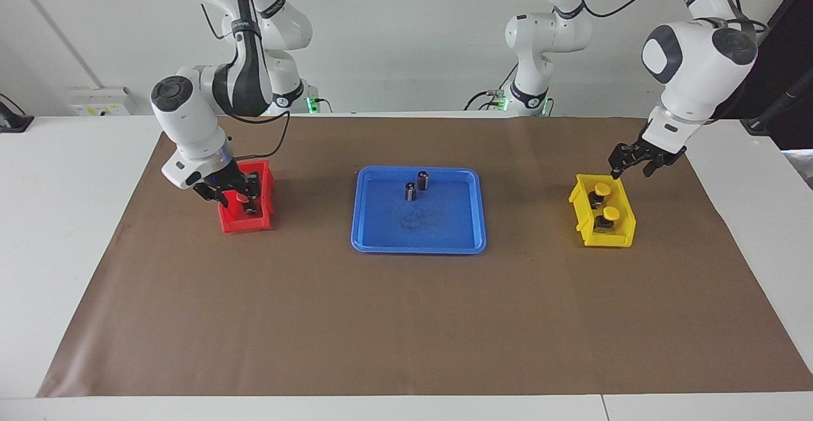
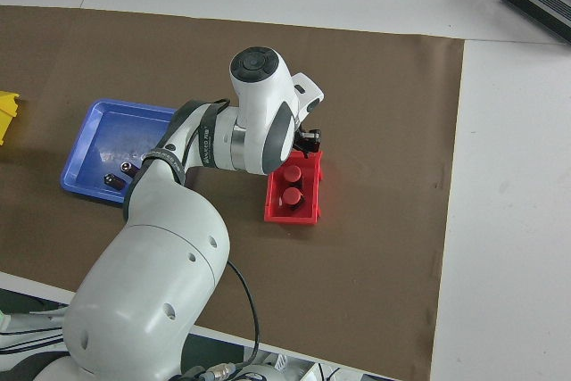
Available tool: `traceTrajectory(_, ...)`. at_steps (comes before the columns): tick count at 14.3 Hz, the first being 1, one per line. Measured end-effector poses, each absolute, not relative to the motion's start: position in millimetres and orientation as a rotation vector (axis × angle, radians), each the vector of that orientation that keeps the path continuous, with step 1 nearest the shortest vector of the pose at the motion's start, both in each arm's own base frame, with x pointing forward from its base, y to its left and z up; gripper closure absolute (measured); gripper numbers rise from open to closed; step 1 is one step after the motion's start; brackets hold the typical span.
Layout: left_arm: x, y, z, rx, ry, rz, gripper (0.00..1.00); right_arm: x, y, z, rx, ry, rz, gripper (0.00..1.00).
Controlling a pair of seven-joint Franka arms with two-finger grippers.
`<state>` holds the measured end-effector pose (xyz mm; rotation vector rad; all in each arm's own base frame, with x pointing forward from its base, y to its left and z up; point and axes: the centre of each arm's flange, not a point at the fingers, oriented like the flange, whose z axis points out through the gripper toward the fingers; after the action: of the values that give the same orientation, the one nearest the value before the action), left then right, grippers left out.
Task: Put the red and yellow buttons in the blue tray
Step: 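Grasp yellow button with the left gripper while the right gripper grasps red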
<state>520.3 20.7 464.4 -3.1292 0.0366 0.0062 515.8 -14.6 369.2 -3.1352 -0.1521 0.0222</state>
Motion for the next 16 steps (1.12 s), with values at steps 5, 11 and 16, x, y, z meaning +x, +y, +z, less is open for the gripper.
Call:
traceTrajectory(5,518,23,418,-3.126,0.031,0.011,0.22,509,-15,358,-3.127,-0.245,0.028,0.36)
traceTrajectory(11,512,26,379,-3.123,0.020,0.044,0.22,503,-15,355,-3.126,-0.246,0.043,0.36)
traceTrajectory(16,509,20,373,-3.123,0.038,0.067,0.22,497,-18,349,-3.122,-0.263,0.064,0.39)
